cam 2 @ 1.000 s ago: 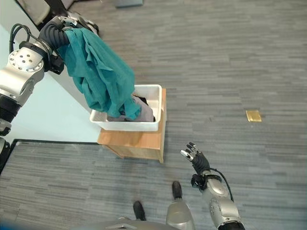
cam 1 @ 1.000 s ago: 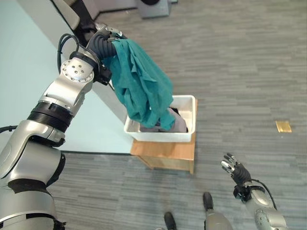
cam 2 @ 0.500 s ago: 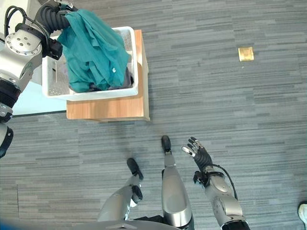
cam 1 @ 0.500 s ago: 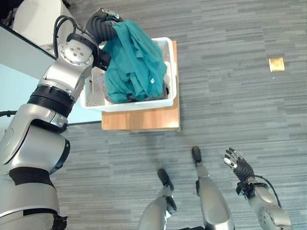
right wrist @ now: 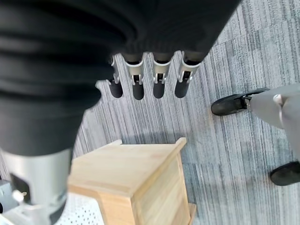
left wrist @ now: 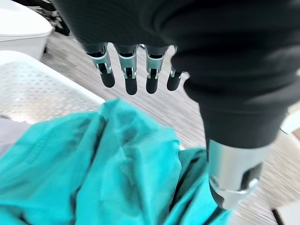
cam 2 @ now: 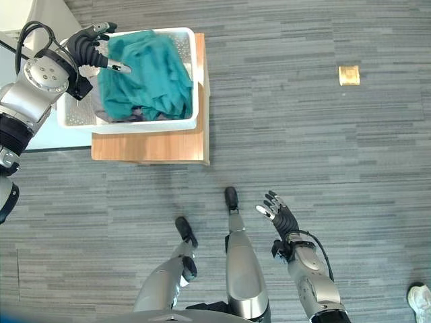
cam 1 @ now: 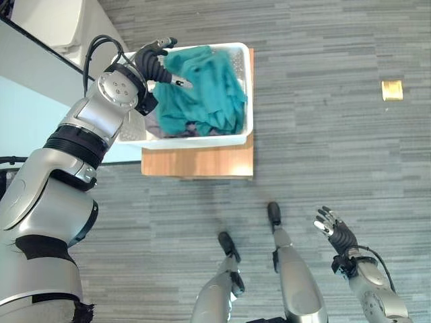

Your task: Pick up bed clothes into laundry basket.

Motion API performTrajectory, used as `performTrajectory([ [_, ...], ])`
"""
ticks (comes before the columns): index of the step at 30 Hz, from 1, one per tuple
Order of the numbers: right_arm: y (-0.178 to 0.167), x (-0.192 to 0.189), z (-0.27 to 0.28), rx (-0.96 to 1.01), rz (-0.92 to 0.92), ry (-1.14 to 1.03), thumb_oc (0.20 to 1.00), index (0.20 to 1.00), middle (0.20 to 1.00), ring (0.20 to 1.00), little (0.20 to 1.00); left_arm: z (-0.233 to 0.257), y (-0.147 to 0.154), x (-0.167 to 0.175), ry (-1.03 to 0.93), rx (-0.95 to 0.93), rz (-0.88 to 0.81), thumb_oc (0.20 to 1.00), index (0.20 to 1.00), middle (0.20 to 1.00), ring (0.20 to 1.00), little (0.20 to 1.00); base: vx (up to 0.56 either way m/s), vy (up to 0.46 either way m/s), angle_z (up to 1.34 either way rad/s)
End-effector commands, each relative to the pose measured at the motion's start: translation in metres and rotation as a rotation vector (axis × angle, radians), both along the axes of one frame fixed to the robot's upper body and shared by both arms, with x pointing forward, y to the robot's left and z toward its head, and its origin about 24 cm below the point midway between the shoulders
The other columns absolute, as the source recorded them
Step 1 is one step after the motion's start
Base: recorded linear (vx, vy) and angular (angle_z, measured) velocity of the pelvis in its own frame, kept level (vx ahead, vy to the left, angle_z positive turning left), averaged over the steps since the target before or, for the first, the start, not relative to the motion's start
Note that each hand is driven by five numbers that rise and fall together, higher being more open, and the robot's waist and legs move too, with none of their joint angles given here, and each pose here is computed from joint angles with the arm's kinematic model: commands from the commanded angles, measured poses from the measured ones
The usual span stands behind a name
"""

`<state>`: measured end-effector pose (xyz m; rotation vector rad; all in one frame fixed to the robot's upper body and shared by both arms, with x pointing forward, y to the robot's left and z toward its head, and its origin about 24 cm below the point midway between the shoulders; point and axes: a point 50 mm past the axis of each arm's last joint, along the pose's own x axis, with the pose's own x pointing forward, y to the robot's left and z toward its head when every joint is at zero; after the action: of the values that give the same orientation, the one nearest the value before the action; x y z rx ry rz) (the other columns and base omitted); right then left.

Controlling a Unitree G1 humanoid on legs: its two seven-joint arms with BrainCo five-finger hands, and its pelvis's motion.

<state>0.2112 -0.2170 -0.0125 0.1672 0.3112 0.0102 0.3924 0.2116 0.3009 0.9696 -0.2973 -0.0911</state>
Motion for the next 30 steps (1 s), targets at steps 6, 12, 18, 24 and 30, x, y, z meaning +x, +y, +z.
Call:
performTrajectory([
  [6,0.003,-0.003,0.003,0.01,-0.015,-0.038,1.0,1.0,1.0,1.0,1.0,-0.009,0.036,-0.019,-0.093,-0.247,0.021,1.0,1.0,1.0,1.0,1.0,-0.01,-0.013,0.07],
  [12,0.002,0.005,0.009,-0.022,-0.016,-0.049,1.0,1.0,1.0,1.0,1.0,-0.093,0.052,-0.051,0.021,-0.534,0.01,1.0,1.0,1.0,1.0,1.0,0.01,-0.017,0.08],
  [18,-0.005,0.0,0.006,-0.047,-0.028,-0.022,1.0,1.0,1.0,1.0,1.0,-0.18,0.056,-0.111,0.076,-0.909,0.095,1.0,1.0,1.0,1.0,1.0,0.05,-0.021,0.21],
  [24,0.0,0.0,0.006,-0.026,0.0,-0.015,1.0,1.0,1.0,1.0,1.0,-0.241,0.065,-0.166,0.167,-1.057,0.289,1.0,1.0,1.0,1.0,1.0,0.05,-0.032,0.2],
  [30,-0.001,0.004,0.007,-0.066,0.02,-0.013,1.0,1.0,1.0,1.0,1.0,-0.268,0.085,-0.212,0.153,-1.13,0.494,1.0,1.0,1.0,1.0,1.0,0.02,0.016,0.22],
])
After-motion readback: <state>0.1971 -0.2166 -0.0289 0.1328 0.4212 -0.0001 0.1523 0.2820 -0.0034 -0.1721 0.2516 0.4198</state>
